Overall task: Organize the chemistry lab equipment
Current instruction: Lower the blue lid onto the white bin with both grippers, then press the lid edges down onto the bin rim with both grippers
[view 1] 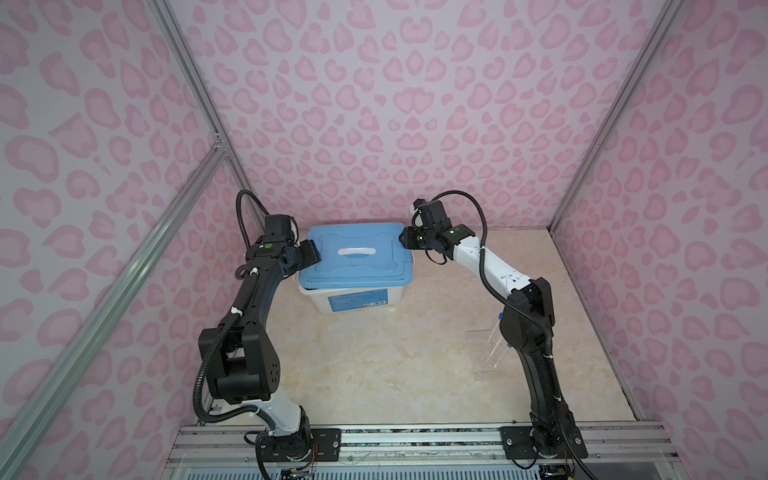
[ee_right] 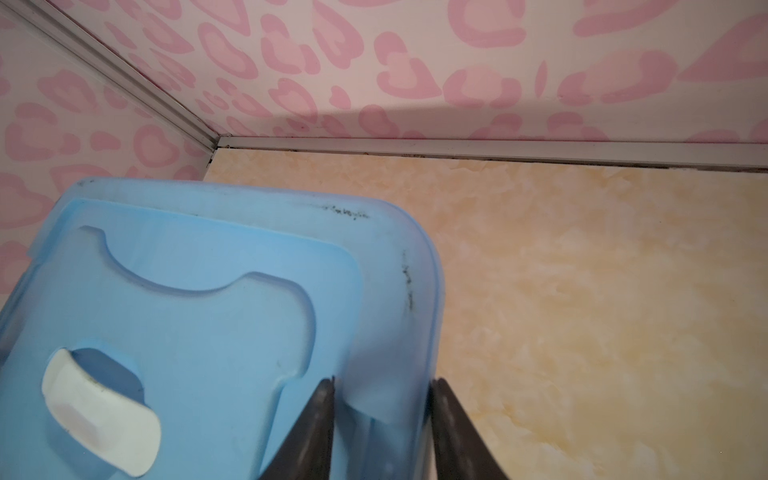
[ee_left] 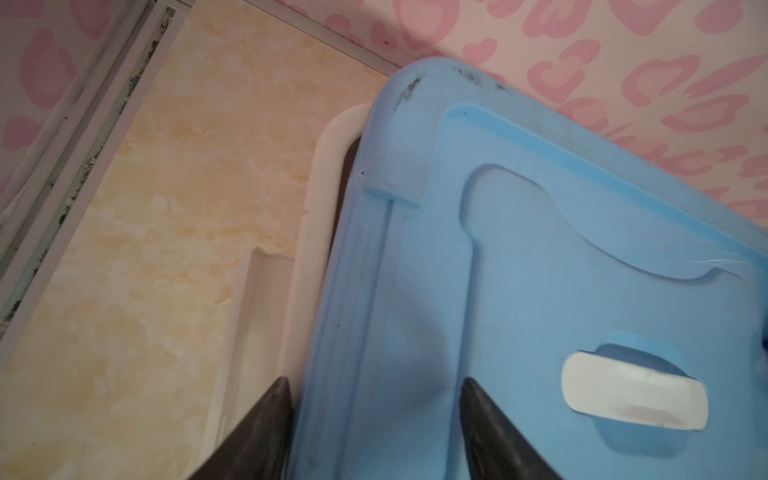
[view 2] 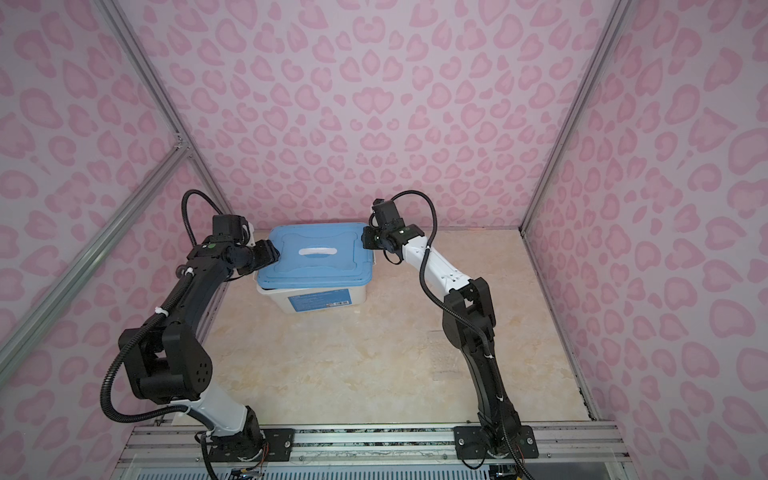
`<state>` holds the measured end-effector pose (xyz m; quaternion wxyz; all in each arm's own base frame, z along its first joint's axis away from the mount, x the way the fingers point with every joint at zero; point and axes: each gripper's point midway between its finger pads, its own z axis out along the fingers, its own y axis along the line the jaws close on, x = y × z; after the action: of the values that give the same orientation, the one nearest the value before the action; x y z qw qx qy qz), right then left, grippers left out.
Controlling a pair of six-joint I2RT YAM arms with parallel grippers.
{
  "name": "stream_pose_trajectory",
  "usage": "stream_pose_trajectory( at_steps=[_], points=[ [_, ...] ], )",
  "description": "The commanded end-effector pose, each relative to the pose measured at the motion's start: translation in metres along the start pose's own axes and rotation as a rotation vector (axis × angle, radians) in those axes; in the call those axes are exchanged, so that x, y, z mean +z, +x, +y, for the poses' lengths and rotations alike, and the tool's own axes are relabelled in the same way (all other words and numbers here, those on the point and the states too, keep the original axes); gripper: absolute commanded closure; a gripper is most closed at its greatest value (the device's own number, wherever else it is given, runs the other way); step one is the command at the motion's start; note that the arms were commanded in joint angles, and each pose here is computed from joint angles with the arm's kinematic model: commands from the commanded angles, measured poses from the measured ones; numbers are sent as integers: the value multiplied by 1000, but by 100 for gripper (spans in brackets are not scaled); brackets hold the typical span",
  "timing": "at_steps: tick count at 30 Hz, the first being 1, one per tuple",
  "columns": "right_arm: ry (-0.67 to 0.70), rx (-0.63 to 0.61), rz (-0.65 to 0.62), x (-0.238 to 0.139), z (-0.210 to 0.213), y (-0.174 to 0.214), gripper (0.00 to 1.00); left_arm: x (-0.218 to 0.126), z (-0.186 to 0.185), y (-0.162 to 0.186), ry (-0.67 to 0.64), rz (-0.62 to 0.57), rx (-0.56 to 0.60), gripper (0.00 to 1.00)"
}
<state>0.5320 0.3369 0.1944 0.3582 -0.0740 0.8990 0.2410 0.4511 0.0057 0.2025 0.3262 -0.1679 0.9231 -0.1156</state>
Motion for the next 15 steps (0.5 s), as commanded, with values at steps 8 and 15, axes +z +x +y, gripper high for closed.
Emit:
stream_pose_trajectory(
  at_steps=[8,15],
  points=[
    [40,-15,121,26,-9,33,61,-3,10,15,-40,25,-38,44],
    [31,-9,142,38,-7,36,59,3,17,27,-57,39,-56,43]
  ],
)
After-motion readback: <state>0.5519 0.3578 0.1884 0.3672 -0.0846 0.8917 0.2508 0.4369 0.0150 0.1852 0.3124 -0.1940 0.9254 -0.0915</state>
